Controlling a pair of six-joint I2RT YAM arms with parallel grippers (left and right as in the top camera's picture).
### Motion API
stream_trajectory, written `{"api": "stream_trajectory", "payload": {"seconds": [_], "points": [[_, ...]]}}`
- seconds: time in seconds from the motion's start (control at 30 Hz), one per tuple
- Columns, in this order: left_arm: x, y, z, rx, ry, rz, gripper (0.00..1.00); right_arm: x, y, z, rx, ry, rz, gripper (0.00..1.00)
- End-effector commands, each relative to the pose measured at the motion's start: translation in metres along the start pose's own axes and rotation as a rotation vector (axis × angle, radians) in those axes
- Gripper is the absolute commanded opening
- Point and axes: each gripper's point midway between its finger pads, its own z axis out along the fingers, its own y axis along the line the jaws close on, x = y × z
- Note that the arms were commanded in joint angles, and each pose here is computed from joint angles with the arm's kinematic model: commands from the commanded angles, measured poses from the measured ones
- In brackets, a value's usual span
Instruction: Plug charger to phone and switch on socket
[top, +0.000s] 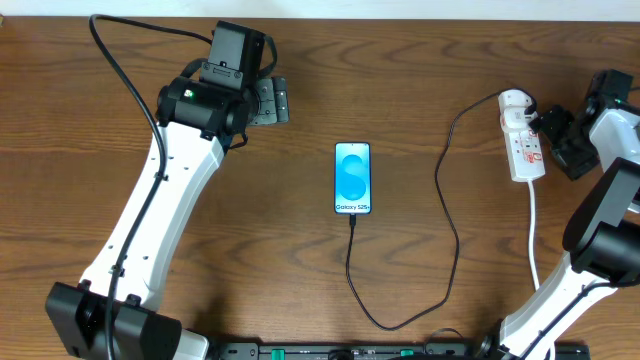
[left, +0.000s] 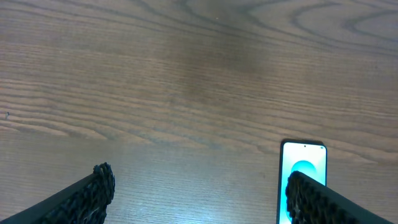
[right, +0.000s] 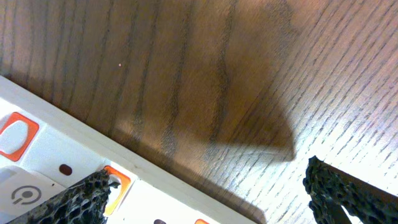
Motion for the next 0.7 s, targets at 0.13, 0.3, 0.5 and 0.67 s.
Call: {"api": "stream_trajectory", "payload": {"seconds": [0.13,0.3,0.5,0.67], "points": [[0.000,0.003,0.001,-0.017,0.000,0.010,0.89,0.043,0.022,0.010,-0.030,0.115,-0.079,0.99],[0.000,0.003,0.001,-0.017,0.000,0.010,0.90,0.044,0.022,0.010,-0.028,0.118,-0.082,0.99],[0.000,0.003,0.001,-0.017,0.000,0.010,0.90,0.045,0.022,0.009,-0.031,0.125,-0.088,0.99],[0.000,0.003,0.001,-0.017,0.000,0.010,0.89,0.043,0.014,-0.005,-0.022,0.129,-0.062,0.99]]}}
